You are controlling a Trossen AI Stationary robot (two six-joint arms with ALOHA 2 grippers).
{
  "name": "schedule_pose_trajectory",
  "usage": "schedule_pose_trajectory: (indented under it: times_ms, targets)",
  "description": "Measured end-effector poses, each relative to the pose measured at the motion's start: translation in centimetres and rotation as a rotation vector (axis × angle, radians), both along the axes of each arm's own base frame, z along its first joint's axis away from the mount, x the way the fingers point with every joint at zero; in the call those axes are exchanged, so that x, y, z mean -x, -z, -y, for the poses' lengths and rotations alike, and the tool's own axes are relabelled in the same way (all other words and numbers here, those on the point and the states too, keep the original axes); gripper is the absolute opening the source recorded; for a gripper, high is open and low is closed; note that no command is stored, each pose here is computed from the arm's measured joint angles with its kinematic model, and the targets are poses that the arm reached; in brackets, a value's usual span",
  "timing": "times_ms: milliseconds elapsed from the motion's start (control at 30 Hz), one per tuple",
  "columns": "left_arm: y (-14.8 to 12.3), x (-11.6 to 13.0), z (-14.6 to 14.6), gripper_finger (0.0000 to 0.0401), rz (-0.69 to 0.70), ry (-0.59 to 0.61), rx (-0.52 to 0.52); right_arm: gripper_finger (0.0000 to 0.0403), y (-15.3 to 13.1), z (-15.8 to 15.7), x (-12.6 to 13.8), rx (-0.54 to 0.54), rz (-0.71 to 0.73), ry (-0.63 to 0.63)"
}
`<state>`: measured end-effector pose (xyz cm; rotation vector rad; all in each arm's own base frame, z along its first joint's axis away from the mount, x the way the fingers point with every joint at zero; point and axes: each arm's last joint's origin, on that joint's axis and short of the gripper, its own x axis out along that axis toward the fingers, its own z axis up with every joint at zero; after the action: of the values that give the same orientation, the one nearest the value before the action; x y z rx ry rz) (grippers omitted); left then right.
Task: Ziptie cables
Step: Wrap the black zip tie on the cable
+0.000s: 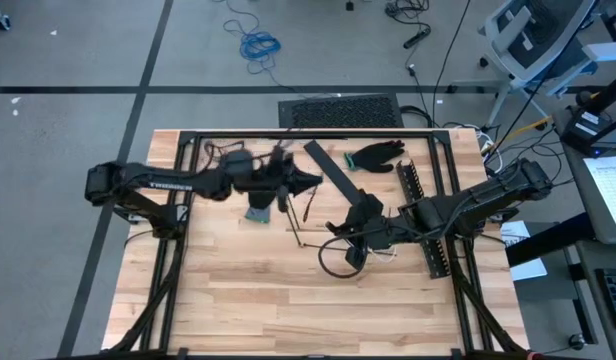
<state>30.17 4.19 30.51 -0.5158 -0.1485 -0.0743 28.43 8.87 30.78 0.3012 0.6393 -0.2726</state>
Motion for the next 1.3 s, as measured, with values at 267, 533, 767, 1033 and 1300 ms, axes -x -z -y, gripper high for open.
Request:
schedule_pose_trajectory:
  times_ms: [267,533,767,1033,1300]
  targets:
    - [4.4,3.9,0.1,0.0000,0.243,0.010,0.199,0.0012,1.5,1.3,-2.4,0.021,-0.008,-0.002]
    - [5.0,4.0,0.1,0.0000,0.210,0.010,0.191,0.0012,2.6,2.2,-5.4,-0.031,0.083,-0.075]
    - [5.9,3.7,-0.1,0.0000,0.120,-0.048,0.174,0.0012,2.4,2.1,-5.4,-0.060,0.090,-0.108]
    - [5.8,3.5,0.4,0.0000,0.121,-0.027,0.201,0.0012,2.8,3.3,-6.0,-0.039,0.091,-0.063]
    - [4.8,3.1,0.6,0.0000,0.149,-0.025,0.194,0.0012,2.9,3.4,-6.6,-0.053,0.120,-0.078]
